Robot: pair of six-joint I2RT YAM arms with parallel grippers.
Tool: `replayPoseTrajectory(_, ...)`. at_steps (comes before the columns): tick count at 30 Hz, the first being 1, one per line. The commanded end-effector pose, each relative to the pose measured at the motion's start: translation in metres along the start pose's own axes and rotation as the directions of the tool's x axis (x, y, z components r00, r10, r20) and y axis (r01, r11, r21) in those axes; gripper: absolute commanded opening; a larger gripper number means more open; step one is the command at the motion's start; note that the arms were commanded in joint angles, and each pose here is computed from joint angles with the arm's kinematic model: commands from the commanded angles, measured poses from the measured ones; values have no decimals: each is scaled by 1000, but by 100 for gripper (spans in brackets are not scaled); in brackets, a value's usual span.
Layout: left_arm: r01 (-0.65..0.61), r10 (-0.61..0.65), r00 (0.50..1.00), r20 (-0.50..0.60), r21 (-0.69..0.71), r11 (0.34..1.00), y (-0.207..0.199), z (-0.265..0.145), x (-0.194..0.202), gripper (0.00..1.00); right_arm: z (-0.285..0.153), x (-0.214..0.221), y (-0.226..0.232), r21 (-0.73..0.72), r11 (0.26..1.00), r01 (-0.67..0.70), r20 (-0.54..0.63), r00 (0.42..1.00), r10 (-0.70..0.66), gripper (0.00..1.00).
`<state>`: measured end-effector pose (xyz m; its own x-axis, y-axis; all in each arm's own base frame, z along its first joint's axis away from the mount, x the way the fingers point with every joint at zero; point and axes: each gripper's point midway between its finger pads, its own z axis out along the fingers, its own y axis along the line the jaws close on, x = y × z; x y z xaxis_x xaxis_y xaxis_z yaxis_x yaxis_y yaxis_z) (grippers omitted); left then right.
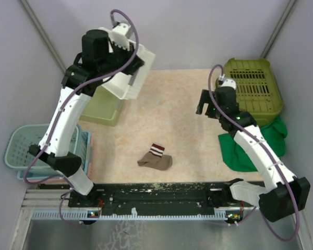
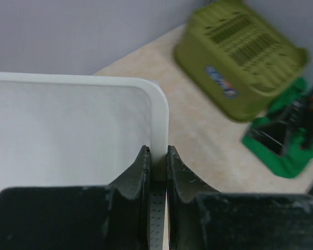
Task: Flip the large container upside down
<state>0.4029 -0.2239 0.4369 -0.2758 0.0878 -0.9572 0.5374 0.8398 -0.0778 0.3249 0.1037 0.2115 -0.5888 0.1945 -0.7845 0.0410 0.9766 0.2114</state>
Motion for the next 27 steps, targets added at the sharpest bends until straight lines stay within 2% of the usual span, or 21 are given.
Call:
replayPoseTrajectory(1, 95, -117, 993, 31, 399, 912, -91, 4, -16, 0, -66, -92, -33, 66, 996, -68, 290, 956, 45, 92)
replayPoseTrajectory(4, 187, -232, 973, 3, 581, 792, -126, 0, -20, 0, -102, -116, -59, 120, 986, -119, 403, 913, 61, 95)
replayPoseTrajectory(8, 267, -366, 930, -25, 730, 629, -150, -5, -26, 0, -143, -129, -76, 165, 973, -162, 514, 856, 55, 96)
replayPoseTrajectory(11, 324, -434, 896, -96, 811, 488, -164, -5, -18, 0, -159, -130, -81, 165, 970, -177, 558, 828, 56, 96)
replayPoseTrajectory(15, 390, -493, 843, -218, 878, 278, -177, -9, -13, 0, -164, -127, -85, 181, 967, -179, 556, 830, 49, 96)
replayPoseTrajectory(17, 443, -518, 799, -305, 882, 163, -182, -9, -9, 0, -164, -126, -84, 178, 968, -177, 552, 832, 50, 96)
replayPoseTrajectory(18, 426, -525, 797, -299, 894, 139, -183, -11, -9, 0, -163, -126, -84, 175, 969, -176, 550, 834, 52, 96)
replayPoseTrajectory(19, 465, -536, 770, -347, 880, 99, -186, -5, -3, 0, -163, -125, -83, 170, 969, -177, 549, 834, 56, 96)
replayPoseTrajectory(21, 508, -571, 720, -394, 860, 48, -183, 4, 5, 0, -162, -125, -81, 155, 972, -177, 546, 835, 65, 96)
replayPoseTrajectory(25, 626, -626, 581, -519, 777, -63, -175, 32, 34, 0, -159, -123, -76, 133, 976, -173, 539, 839, 76, 96)
replayPoseTrajectory(27, 645, -636, 545, -546, 758, -98, -170, 40, 45, 0, -158, -121, -76, 130, 976, -172, 534, 842, 77, 96)
